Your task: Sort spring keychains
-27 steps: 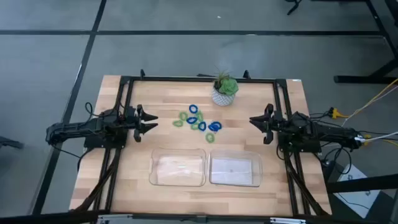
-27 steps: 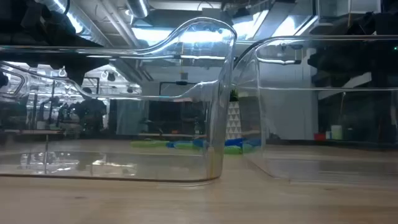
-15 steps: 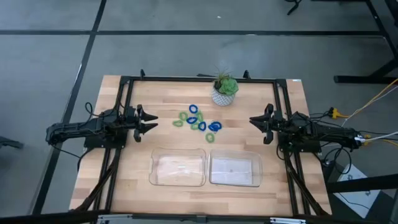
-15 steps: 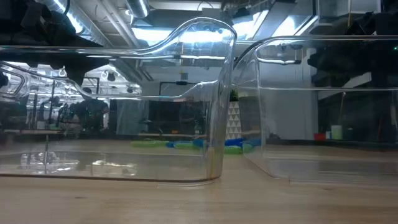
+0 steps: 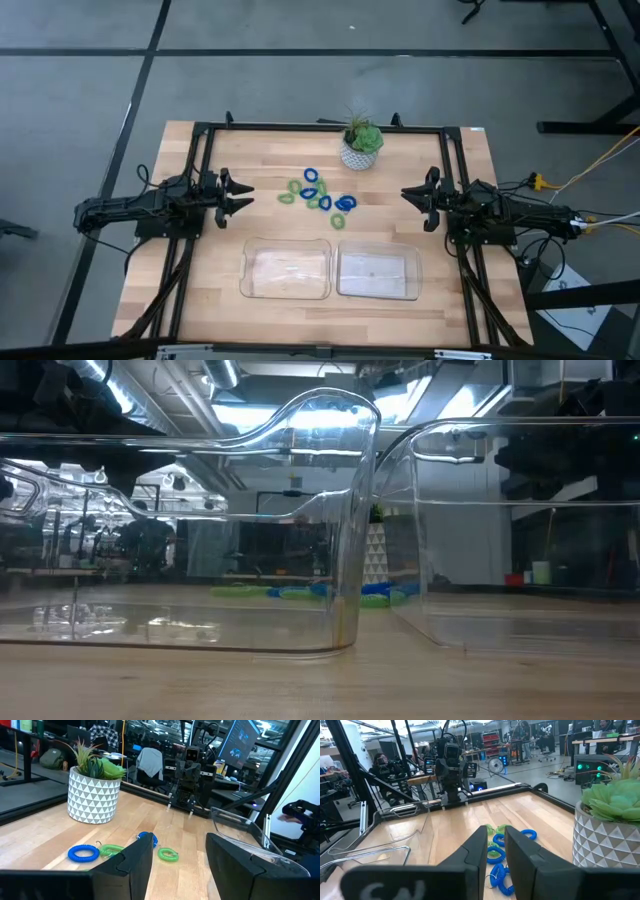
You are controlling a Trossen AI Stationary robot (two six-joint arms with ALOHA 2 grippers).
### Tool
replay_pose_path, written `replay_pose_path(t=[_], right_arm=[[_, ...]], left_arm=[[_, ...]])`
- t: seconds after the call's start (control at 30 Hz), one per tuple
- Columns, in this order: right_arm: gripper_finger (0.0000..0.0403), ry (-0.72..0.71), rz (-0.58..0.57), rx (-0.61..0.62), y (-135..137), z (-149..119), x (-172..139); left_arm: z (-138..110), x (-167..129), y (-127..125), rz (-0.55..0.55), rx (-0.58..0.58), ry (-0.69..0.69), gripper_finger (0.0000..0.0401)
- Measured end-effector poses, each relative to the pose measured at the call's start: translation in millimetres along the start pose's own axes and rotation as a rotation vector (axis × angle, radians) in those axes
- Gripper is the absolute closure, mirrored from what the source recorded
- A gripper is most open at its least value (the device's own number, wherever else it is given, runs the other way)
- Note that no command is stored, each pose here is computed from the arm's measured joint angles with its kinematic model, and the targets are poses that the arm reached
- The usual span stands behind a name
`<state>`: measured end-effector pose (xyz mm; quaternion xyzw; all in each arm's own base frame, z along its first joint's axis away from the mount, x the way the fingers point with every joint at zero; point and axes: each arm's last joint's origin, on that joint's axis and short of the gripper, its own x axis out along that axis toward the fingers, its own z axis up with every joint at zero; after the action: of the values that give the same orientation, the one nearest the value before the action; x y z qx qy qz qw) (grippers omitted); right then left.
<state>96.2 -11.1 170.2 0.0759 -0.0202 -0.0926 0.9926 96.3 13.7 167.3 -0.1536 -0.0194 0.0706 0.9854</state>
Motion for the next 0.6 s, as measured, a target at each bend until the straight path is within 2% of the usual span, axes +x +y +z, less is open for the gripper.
replay_pose_path(t=[0.27, 0.6], right_arm=[[0.0336, 0.01, -0.001, -0.001, 2.1, 14.7, -1.9], [0.0336, 0.319, -0.049, -0.034, 10.4, 69.7, -2.9]], left_arm=[[0.1, 0.0, 0.0, 0.0, 0.0, 0.0, 0.0223], [0.1, 0.0, 0.0, 0.0, 0.0, -0.001, 0.0223]])
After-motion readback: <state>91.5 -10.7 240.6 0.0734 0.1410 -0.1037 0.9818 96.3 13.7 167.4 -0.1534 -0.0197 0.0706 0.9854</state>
